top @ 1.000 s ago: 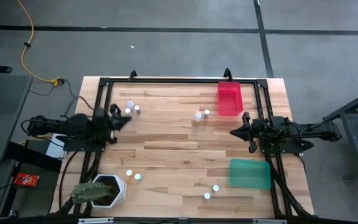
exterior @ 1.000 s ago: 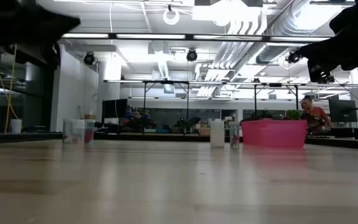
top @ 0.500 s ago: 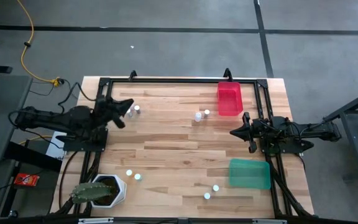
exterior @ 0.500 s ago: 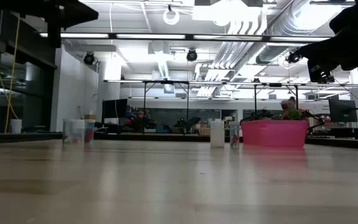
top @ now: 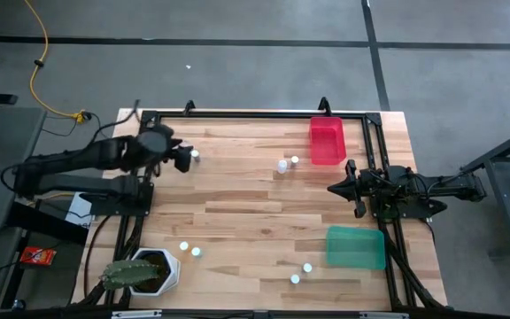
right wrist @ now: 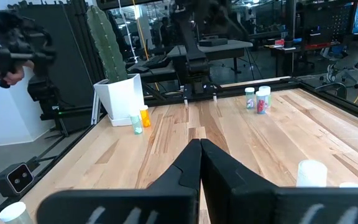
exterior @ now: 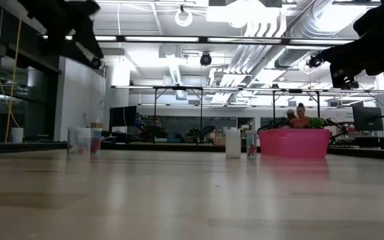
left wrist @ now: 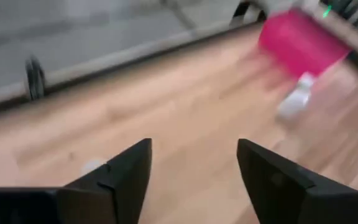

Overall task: Pick and place medicine bottles into bin by pill shape (circle, oval)
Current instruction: Put the blue capsule bottle into the red bin

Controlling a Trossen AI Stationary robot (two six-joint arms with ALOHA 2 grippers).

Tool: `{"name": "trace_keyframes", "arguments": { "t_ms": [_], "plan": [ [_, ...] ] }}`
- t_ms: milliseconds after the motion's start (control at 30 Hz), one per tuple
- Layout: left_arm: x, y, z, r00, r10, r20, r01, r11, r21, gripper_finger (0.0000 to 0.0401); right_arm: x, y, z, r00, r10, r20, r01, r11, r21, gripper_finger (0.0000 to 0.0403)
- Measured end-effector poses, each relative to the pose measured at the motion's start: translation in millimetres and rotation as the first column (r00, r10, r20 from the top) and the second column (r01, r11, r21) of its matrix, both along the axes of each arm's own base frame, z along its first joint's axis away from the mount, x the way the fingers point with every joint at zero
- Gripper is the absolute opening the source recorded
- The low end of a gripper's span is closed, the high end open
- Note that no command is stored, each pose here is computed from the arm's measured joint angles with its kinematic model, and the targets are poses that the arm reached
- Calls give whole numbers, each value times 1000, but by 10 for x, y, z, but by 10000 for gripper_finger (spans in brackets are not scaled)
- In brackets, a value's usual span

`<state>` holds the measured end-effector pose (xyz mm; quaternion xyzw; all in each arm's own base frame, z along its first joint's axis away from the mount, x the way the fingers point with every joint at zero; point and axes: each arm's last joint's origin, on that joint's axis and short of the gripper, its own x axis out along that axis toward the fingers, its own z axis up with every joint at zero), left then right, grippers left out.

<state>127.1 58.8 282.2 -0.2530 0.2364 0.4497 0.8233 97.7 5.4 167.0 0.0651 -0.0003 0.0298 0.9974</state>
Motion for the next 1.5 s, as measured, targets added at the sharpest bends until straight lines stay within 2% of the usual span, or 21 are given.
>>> {"name": "trace_keyframes", "arguments": {
  "t_ms": [100, 200, 333, 400, 600, 1133, 1300, 1500],
  "plan": [
    [46, 171, -144, 998, -13, -68, 1, 986, -166, 245, 0, 0, 0, 1000, 0, 0, 0, 1000, 0, 0],
    [54, 316, -276, 994, -14, -113, -23, 948, -317, 248, 0, 0, 1, 1000, 0, 1, 0, 1000, 0, 0],
    [13, 421, -392, 981, 44, -191, -120, 904, -411, 248, 0, 0, 0, 1000, 0, 0, 0, 1000, 0, 0],
    [-10, 446, -431, 966, 78, -248, -177, 896, -407, 248, 0, 0, 1, 1000, 0, 0, 0, 1000, 0, 0],
    [-13, 515, -495, 914, 192, -358, -311, 897, -313, 247, 0, 0, 0, 1000, 0, 0, 0, 1000, 0, 0],
    [225, 689, -827, 877, 132, -461, -338, 853, -397, 247, 0, 0, 0, 1000, 0, 0, 0, 1000, 0, 0],
    [236, 764, -914, 862, 142, -486, -369, 834, -410, 247, 0, 0, 1, 1000, 0, 0, 0, 1000, 0, 0],
    [219, 843, -958, 871, 140, -471, -373, 812, -449, 242, 0, 0, 0, 1000, 0, 0, 0, 1000, 0, 0]
  ]
}}
